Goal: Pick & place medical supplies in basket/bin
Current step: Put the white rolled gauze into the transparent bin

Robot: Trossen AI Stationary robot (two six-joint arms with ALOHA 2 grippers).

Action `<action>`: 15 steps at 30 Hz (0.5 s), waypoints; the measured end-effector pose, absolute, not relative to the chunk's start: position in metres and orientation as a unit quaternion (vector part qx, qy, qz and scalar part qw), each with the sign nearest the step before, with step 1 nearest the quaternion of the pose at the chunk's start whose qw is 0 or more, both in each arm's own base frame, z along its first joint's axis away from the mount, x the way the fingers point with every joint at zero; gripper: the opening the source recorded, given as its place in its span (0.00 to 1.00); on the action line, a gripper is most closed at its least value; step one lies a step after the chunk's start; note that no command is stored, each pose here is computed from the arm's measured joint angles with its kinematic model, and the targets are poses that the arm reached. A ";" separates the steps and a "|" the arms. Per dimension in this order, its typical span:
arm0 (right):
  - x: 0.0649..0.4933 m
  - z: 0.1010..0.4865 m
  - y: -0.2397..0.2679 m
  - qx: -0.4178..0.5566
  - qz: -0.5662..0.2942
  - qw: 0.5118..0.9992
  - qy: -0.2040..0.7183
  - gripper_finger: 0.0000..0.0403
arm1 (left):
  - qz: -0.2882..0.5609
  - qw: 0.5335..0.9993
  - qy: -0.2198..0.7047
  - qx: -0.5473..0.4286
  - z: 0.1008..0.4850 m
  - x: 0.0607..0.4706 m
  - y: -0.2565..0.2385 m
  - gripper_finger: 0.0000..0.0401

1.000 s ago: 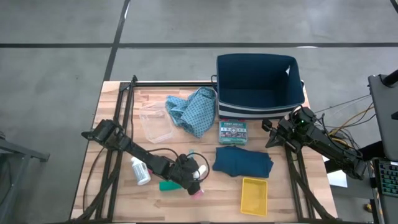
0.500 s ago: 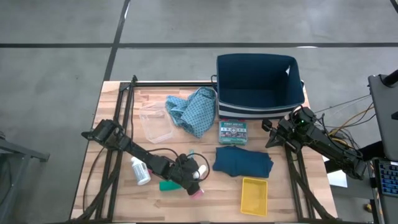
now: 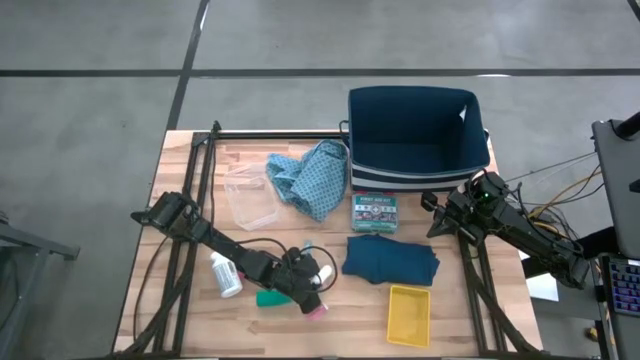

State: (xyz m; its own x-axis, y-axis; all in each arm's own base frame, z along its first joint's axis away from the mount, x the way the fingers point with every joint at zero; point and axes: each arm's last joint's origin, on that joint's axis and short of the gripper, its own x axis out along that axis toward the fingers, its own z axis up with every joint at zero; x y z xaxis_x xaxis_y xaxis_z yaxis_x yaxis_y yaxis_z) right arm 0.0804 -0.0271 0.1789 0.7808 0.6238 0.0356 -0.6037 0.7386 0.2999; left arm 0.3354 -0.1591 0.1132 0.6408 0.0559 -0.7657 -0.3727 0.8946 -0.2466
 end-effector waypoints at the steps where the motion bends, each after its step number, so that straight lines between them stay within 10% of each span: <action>1: 0.080 0.179 -0.027 0.149 0.329 0.932 0.034 0.02 | 0.121 0.884 0.406 -0.195 0.113 0.335 -0.159 0.44; 15: 0.080 0.179 -0.027 0.149 0.329 0.932 0.034 0.02 | 0.119 0.886 0.402 -0.198 0.114 0.336 -0.159 0.30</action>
State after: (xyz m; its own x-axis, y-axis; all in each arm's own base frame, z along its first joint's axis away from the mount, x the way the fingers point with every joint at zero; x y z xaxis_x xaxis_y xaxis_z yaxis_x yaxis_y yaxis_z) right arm 0.0804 -0.0271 0.1789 0.7808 0.6238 0.0356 -0.6037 0.7386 0.2999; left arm 0.3362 -0.1595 0.1139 0.6487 0.0516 -0.7593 -0.3697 0.8935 -0.2551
